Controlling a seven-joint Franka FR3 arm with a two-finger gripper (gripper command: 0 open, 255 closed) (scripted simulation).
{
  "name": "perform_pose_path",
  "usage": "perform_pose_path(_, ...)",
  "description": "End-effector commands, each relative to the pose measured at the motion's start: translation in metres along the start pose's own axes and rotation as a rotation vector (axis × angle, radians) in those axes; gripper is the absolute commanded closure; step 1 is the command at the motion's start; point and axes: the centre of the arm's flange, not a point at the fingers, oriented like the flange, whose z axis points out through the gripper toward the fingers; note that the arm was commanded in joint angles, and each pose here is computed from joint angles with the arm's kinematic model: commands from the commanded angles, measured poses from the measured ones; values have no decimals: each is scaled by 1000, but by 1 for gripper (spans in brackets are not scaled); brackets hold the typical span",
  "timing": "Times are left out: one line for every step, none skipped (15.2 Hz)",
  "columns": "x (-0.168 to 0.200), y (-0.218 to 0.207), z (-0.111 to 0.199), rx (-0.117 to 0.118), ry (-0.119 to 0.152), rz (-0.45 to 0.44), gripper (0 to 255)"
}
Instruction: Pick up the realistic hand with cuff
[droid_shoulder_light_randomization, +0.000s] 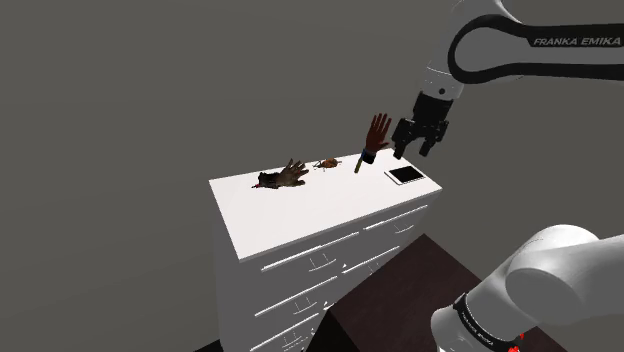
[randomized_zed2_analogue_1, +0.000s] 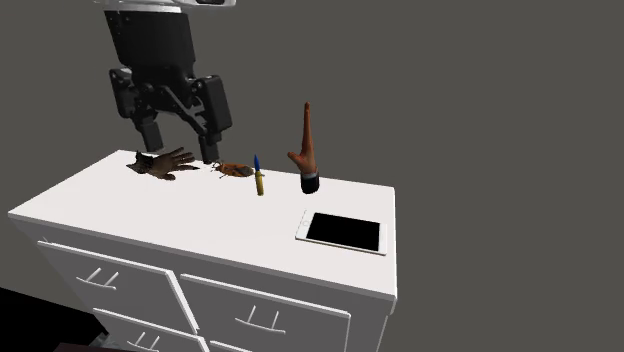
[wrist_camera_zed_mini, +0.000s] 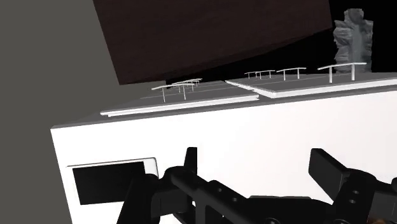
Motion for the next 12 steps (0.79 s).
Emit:
perform_pose_path(21,7,7,-19,36,31,0)
perform_pose_path(31,10,9,-28,53,46,0)
perform_pose_path(40,13,11,-37,69,62,0)
perform_pose_path(50,16,13,-45,86,77,0)
perform_pose_path(60,19,14,-54,102,92,0)
perform_pose_path(70,22,16,-63,119,108,0)
perform_pose_path(80,26,17,-72,136,123,0)
perform_pose_path(89,30,18,-81,152,138,0)
perform_pose_path(99,34,19,-90,169,154,0)
perform_pose_path(108,38,19,-99,185,169,0)
perform_pose_path(118,42,20,-108,202,184,0)
perform_pose_path(127,46,20,-117,219,200,0)
